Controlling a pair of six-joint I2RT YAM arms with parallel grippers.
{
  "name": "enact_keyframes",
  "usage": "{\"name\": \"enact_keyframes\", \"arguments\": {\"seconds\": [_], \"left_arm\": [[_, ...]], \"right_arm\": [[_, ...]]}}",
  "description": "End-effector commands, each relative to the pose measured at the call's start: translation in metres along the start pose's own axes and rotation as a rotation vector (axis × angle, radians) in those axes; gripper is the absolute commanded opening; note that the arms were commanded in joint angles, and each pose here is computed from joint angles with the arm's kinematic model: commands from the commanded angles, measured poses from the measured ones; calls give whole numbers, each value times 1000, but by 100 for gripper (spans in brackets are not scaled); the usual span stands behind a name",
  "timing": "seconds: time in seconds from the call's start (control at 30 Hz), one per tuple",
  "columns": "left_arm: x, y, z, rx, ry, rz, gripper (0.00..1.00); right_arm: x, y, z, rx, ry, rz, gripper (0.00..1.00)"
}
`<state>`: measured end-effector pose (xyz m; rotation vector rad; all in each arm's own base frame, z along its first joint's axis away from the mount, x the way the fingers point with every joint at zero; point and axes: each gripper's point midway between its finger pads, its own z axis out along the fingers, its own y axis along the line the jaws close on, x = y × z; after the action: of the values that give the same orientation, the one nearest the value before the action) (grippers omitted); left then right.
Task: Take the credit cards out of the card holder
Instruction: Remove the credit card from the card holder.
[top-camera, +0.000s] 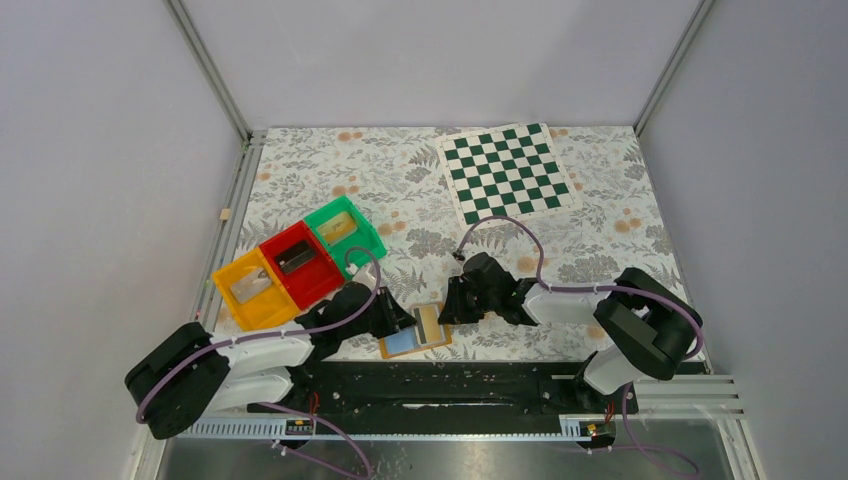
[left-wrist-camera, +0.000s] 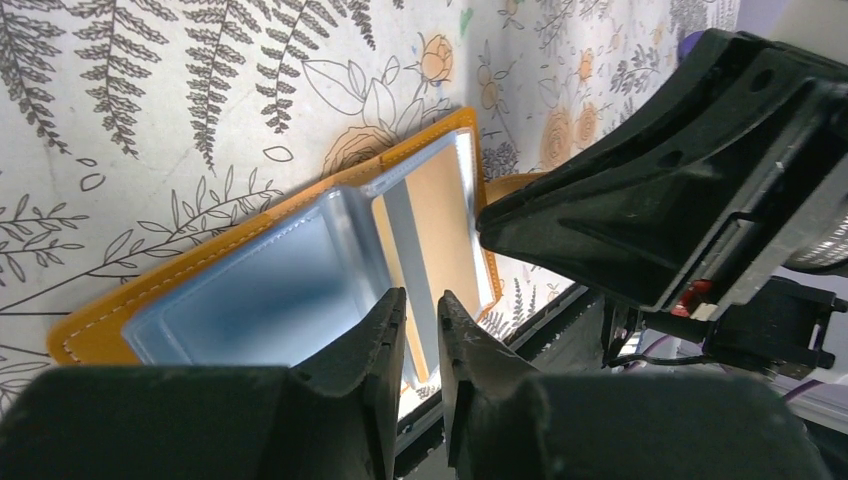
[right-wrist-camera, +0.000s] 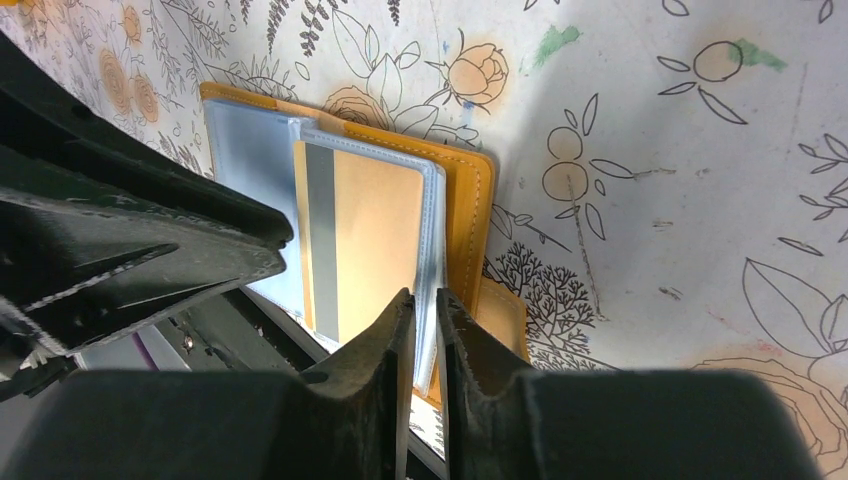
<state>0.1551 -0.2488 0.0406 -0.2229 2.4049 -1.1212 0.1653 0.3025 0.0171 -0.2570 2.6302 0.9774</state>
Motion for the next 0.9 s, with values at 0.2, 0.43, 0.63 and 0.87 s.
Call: {"name": "enact_keyframes", "arguments": {"seconds": [0.2, 0.43, 0.63, 0.87], "left_arm": [[-5, -6, 4, 18, -21, 27, 28], [-3, -3, 8, 14, -27, 21, 32], [0, -12, 12, 59, -18, 15, 26], [-1, -19, 10, 86, -23, 20, 22]], "right_arm": [[4, -2, 4, 6, 13, -8, 20], [5, 3, 5, -22, 17, -2, 18], [8, 4, 7, -42, 24, 11, 17], [12, 11, 9, -90, 35, 24, 15]]}}
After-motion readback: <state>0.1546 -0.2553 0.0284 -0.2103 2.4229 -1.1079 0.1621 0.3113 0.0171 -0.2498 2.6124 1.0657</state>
